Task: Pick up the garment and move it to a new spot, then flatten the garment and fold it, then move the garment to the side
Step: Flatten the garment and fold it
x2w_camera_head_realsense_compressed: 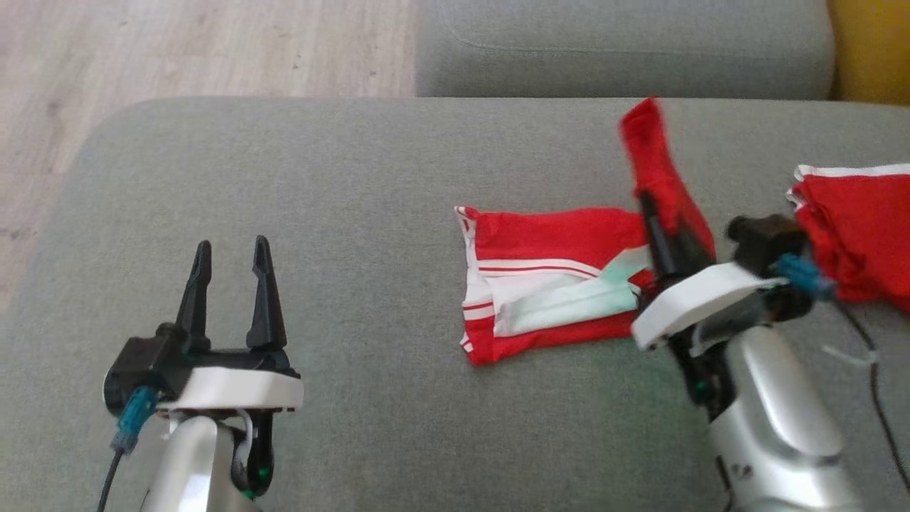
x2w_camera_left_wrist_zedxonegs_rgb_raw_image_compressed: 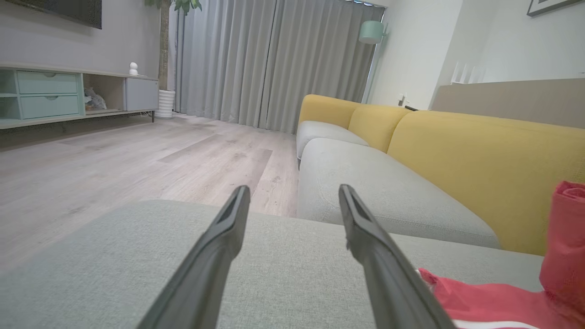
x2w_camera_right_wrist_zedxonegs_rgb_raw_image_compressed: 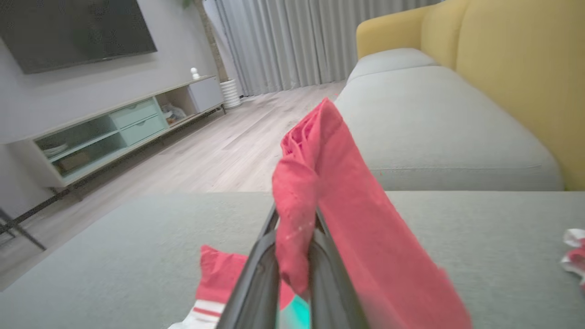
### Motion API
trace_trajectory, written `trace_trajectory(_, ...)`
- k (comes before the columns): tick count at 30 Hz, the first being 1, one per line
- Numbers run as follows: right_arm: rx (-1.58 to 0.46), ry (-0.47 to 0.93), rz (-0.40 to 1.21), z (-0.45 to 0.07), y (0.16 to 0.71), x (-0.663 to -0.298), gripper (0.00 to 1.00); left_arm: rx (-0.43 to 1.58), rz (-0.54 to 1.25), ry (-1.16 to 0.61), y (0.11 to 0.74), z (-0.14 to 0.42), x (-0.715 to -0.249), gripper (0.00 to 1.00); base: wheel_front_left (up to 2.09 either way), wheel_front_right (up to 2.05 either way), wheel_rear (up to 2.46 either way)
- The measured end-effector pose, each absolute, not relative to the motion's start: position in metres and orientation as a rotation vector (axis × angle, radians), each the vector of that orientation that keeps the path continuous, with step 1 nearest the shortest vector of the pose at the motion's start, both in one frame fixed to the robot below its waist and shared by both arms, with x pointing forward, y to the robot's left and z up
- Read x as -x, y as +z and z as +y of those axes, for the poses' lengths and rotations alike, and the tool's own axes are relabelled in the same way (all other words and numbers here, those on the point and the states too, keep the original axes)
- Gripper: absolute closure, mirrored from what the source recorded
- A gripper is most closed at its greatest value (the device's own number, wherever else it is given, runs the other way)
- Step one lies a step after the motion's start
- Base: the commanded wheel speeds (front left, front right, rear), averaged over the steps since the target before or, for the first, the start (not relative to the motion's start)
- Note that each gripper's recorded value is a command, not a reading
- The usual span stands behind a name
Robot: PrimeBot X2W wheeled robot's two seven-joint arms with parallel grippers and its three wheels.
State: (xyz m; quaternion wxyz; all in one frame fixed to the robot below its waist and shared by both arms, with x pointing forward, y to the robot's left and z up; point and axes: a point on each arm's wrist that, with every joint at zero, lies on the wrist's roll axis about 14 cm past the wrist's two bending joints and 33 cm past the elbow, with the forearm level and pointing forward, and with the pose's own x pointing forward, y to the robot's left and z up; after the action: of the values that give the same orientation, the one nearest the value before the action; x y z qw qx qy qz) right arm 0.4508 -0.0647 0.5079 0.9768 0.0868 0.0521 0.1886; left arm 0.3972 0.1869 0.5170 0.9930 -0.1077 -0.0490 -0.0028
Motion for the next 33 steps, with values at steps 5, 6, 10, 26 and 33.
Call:
trace_trajectory(5,-0.203,0.493,0.151,-0.025,0.497,-0.436,1.00,0.209,-0.092,0.022,0.514,0.196,-0.387,0.00,0.00,0.00,0.00)
trace_trajectory(6,-0.208,0.509,0.160,-0.020,0.494,-0.434,1.00,0.209,-0.091,0.027,0.513,0.198,-0.386,0.00,0.00,0.00,0.00)
trace_trajectory(10,-0.193,0.576,0.211,0.002,0.476,-0.422,1.00,0.207,-0.086,0.044,0.511,0.203,-0.383,0.00,0.00,0.00,0.00)
trace_trajectory(26,-0.136,0.714,0.315,0.043,0.430,-0.410,1.00,0.208,-0.034,0.103,0.492,0.221,-0.380,0.00,0.00,0.00,0.00)
trace_trajectory(33,-0.084,0.809,0.375,0.062,0.414,-0.390,0.00,0.209,-0.016,0.095,0.487,0.218,-0.379,0.00,0.00,0.00,0.00)
